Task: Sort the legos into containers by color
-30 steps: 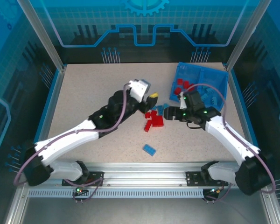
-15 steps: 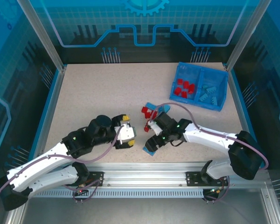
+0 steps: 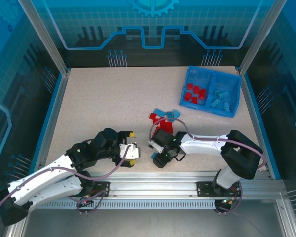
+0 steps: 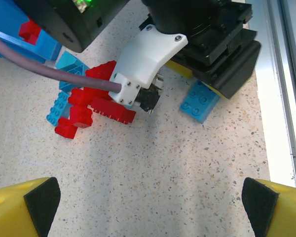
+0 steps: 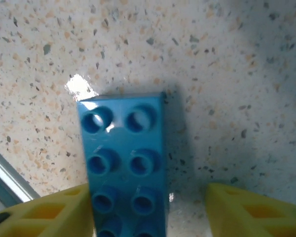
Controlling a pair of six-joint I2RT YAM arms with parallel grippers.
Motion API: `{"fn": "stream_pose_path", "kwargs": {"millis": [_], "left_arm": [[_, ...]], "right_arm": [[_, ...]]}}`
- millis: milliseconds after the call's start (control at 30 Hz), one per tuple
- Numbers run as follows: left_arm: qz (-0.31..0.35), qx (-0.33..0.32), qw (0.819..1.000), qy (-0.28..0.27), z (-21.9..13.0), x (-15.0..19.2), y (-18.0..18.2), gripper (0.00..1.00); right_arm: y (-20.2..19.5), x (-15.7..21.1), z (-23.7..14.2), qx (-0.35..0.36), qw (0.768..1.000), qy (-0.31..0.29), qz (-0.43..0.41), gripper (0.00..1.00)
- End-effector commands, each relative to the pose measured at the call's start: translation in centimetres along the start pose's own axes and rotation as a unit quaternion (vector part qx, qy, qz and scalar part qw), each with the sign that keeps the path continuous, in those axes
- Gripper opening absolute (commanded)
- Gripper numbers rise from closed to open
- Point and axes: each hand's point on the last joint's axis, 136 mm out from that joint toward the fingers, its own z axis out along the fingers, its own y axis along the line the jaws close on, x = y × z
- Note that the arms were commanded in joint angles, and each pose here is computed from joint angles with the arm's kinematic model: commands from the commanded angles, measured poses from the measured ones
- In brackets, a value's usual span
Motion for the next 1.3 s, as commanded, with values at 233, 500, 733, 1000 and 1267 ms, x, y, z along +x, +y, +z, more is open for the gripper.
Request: {"fn": "stream_pose_path", "kwargs": {"millis": [233, 500, 733, 1000, 1267], "left_arm": [[0.009, -0.021, 0.999, -0.040, -0.3, -1.0, 0.4, 0.99], [-0.022, -0.109, 0.990, -0.082, -1.6, -2.4, 3.7, 0.99], [-0.107, -0.180, 0.972, -0.111, -2.8, -2.8, 7.4, 0.99], [-0.145, -0.191, 0.961, -0.137, -3.6, -3.2, 8.7, 0.99], [-0.144, -0.175, 0.965, -0.131, -3.2, -3.1, 8.5, 0.99]], "right_arm": [[-0.6, -3.0, -2.2, 0.022, 0.997, -0.066, 0.021, 0.32], [-6.8, -8.1, -11.5, 0.000, 0.946, -0.267, 0.182, 0.28], [-18.4, -8.0, -18.0, 0.059, 0.862, -0.363, 0.348, 0.28], [-31.0, -2.8, -22.3, 0.116, 0.737, -0.404, 0.530, 0.28], [-39.8, -1.0, -20.9, 0.175, 0.695, -0.367, 0.592, 0.28]]}}
